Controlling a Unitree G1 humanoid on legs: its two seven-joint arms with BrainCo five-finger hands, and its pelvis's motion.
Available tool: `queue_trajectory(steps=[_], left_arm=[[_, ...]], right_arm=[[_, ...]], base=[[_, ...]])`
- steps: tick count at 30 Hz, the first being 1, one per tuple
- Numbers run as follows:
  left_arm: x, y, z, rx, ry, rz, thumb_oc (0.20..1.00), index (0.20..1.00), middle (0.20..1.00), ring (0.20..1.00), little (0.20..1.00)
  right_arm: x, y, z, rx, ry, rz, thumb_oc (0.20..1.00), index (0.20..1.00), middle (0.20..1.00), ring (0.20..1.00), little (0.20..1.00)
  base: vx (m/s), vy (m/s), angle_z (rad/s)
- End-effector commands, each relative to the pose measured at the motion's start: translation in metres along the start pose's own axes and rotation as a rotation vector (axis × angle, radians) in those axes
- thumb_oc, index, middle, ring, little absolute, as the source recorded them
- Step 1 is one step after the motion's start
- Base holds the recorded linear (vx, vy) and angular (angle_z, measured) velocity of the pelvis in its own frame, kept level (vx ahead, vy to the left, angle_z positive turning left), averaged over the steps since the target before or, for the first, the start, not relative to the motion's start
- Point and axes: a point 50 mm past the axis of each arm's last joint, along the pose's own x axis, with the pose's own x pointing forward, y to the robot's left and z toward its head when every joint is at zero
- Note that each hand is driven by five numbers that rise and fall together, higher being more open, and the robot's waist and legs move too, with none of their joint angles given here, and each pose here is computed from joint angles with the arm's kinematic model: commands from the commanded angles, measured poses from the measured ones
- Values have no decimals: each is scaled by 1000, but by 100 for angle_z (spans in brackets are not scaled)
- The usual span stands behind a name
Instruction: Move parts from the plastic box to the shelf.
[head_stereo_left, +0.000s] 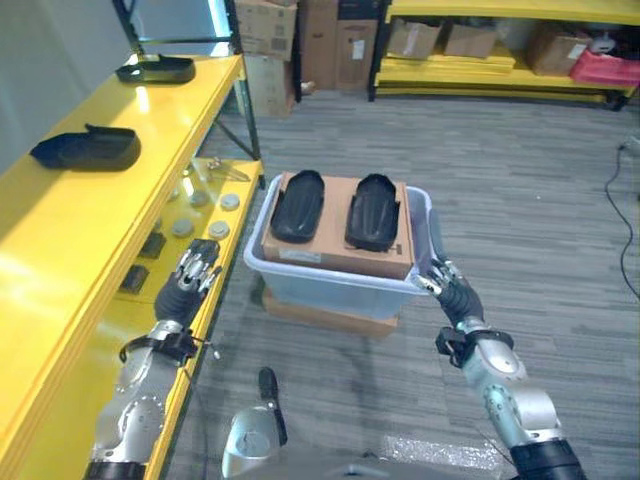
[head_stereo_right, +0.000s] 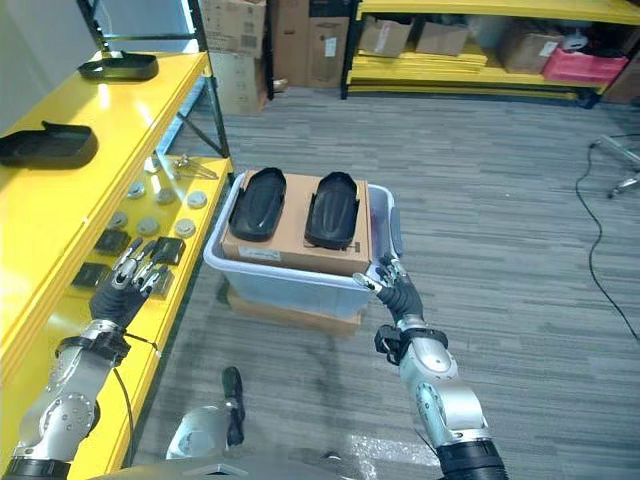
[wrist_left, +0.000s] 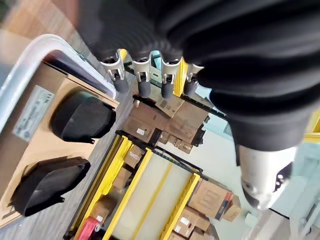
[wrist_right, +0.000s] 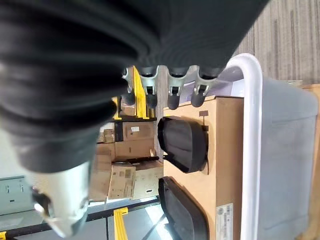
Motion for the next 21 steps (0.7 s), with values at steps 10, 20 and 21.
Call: queue_trajectory(steps=[10, 20, 21], left_arm=[[6, -22, 27, 119, -34, -230, 1000, 1000, 1000, 1000, 1000], [6, -19, 41, 62, -122, -181, 1000, 1000, 1000, 1000, 1000], [3, -21, 34, 34, -98, -188, 1000, 1000, 1000, 1000, 1000]], right_arm=[[15, 29, 47, 122, -247, 2, 1000, 1000, 1000, 1000, 1000], [18, 27, 59, 57, -287, 58, 1000, 1000, 1000, 1000, 1000], [15, 23, 60, 34, -275, 57, 1000, 1000, 1000, 1000, 1000]], base=[[223, 130, 12], [29, -178, 3], [166, -242, -13]])
